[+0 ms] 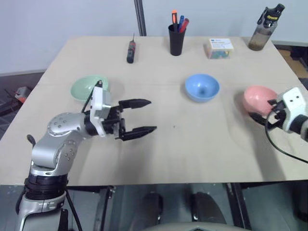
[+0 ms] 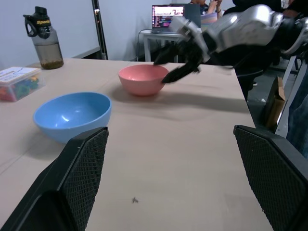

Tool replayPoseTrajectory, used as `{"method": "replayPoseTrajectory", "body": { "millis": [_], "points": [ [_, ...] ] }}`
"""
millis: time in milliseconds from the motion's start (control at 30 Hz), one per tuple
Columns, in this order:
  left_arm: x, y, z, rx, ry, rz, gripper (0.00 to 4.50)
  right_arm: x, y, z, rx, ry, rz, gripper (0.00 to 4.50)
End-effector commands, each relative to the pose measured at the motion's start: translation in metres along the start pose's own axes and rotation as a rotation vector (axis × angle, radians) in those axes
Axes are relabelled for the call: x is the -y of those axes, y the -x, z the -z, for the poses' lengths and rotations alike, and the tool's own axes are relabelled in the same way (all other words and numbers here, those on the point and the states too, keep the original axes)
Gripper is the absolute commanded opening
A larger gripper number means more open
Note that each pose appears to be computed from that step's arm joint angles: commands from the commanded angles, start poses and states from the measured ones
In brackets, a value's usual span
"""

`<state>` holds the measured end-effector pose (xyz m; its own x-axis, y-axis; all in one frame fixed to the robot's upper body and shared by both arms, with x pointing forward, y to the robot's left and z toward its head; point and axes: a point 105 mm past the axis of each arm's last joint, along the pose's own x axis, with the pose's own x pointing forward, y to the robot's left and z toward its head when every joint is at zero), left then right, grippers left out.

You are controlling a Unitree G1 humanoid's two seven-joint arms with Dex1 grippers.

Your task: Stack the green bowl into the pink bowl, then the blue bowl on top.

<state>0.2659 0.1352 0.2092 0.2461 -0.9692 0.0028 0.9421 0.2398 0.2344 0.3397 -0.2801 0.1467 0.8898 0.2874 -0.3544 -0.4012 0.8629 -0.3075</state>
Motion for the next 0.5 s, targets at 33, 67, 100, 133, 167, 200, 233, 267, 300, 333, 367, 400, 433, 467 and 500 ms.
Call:
{"method": "replayPoseTrajectory", "body": {
  "millis": [33, 67, 100, 133, 167, 200, 233, 267, 300, 333, 367, 400, 433, 467, 500],
  "points": [
    [0.004, -0.005, -0.013, 0.023, -0.054, 0.006, 4.5, 0.011, -0.008, -0.004, 0.001, 0.036, 0.025, 3.82],
    [0.005, -0.005, -0.015, 0.03, -0.055, 0.001, 4.5, 0.013, -0.01, -0.006, 0.003, 0.042, 0.027, 3.33],
    [0.005, -0.005, -0.016, 0.036, -0.055, -0.004, 4.5, 0.014, -0.012, -0.007, 0.006, 0.048, 0.024, 2.99],
    [0.005, -0.005, -0.017, 0.039, -0.055, -0.008, 4.5, 0.014, -0.013, -0.008, 0.009, 0.052, 0.021, 2.51],
    [0.005, -0.004, -0.016, 0.038, -0.056, -0.012, 4.5, 0.014, -0.013, -0.01, 0.013, 0.058, 0.019, 2.03],
    [0.005, -0.003, -0.016, 0.037, -0.055, -0.018, 4.5, 0.013, -0.013, -0.012, 0.017, 0.069, 0.011, 1.62],
    [0.005, -0.003, -0.016, 0.035, -0.054, -0.022, 4.5, 0.013, -0.014, -0.014, 0.019, 0.076, 0.005, 1.29],
    [0.005, -0.003, -0.015, 0.035, -0.054, -0.024, 4.5, 0.012, -0.014, -0.015, 0.021, 0.081, 0.001, 0.74],
    [0.005, -0.003, -0.015, 0.037, -0.053, -0.027, 4.5, 0.01, -0.014, -0.017, 0.027, 0.092, -0.012, 0.5],
    [0.006, -0.003, -0.015, 0.038, -0.052, -0.031, 4.5, 0.003, -0.014, -0.022, 0.039, 0.107, -0.036, 0.05],
    [0.006, -0.003, -0.014, 0.039, -0.051, -0.035, 4.5, -0.004, -0.013, -0.026, 0.05, 0.125, -0.066, 0.02],
    [0.005, -0.003, -0.013, 0.039, -0.051, -0.042, 4.5, -0.012, -0.013, -0.03, 0.061, 0.14, -0.093, 0.02],
    [0.005, -0.003, -0.013, 0.039, -0.051, -0.046, 4.5, -0.016, -0.012, -0.032, 0.067, 0.148, -0.109, 0.02],
    [0.003, -0.003, -0.012, 0.037, -0.05, -0.06, 4.5, -0.024, -0.011, -0.035, 0.073, 0.157, -0.137, 0.02],
    [0.002, -0.003, -0.011, 0.036, -0.048, -0.069, 4.5, -0.029, -0.009, -0.037, 0.077, 0.161, -0.155, 0.02]
  ]
}}
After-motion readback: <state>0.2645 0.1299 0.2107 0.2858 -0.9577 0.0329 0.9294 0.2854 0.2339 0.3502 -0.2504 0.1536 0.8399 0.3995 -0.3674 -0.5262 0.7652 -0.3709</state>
